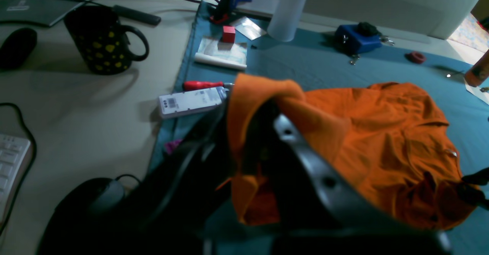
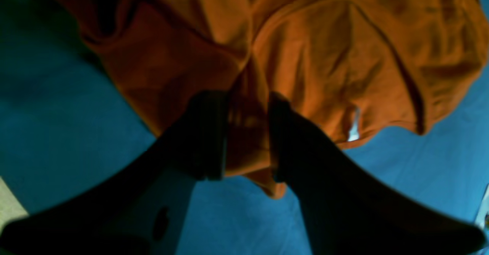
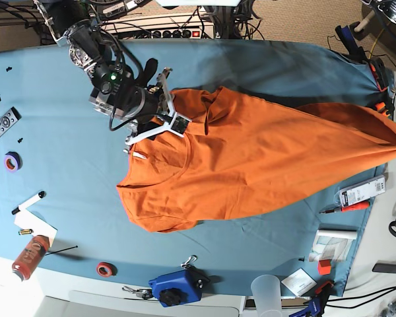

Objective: Layout the t-shirt on the table in an organized manner, then fold the t-shirt properly
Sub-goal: 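Pull the grasped fabric away from the left gripper to spread the shirt flat, then lift the shirt's collar edge with the right gripper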

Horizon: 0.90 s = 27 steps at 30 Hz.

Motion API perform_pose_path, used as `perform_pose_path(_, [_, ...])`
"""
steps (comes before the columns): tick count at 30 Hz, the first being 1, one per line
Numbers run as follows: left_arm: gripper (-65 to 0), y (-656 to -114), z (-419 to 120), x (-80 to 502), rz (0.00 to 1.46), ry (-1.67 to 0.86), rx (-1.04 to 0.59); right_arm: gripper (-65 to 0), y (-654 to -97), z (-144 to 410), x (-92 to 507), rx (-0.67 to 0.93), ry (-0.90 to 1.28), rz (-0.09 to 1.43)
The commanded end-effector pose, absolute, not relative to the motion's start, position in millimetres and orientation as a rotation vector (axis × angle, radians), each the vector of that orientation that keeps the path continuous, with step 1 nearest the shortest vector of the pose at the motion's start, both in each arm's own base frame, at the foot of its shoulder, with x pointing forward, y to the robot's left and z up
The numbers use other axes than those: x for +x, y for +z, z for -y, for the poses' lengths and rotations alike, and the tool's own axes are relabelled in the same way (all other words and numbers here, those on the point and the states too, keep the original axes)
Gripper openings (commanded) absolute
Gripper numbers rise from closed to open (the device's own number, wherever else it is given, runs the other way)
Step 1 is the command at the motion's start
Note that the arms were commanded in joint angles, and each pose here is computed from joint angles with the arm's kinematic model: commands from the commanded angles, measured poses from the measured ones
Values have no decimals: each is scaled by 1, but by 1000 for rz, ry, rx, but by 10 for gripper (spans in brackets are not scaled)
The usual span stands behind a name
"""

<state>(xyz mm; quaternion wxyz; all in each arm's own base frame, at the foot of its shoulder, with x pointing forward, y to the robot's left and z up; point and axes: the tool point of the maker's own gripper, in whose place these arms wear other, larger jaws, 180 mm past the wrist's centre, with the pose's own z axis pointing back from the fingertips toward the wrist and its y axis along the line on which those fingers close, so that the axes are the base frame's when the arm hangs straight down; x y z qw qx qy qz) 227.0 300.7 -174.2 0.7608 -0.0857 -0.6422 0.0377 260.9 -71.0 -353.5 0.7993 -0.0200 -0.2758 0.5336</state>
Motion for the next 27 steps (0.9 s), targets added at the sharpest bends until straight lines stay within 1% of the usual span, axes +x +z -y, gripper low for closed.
perform_pose_path(1, [-650,-158,-299,228,1456,53,-184,-480,-349,75,269,-61,1132,614])
perform_pose_path(2, [-650,-158,-299,228,1456,53,-184,-516,-352,77,270,-62,1120,603])
perform_pose_path(4, [-650,-158,-299,228,1457,53,-184,-620,-356,80,271,-66,1093,592])
perform_pose_path(5, [-650,-158,-299,228,1456,53,-184,-650,-355,81,272,-68,1071,596])
perform_pose_path(9, [-650,-158,-299,228,1456,52,-183,-650,-351,82,276,-72,1016,618])
perform_pose_path(12, [-650,-158,-299,228,1456,52,-183,-650,-339,76,277,-70,1017,658])
perform_pose_path(19, [-650,-158,-299,228,1456,53,-184,-650,-279,48,273,-29,1030,860])
perform_pose_path(22, [-650,-158,-299,228,1456,53,-183,-650,-276,44,267,-8,1033,870])
perform_pose_path(23, [-650,-158,-299,228,1455,53,-184,-640,-279,44,264,-5,1036,859])
perform_pose_path(26, [-650,-160,-301,228,1448,55,-173,-450,-291,41,249,37,1036,832])
perform_pose_path(27, [-650,-160,-301,228,1444,57,-168,-411,-294,39,244,55,1035,827])
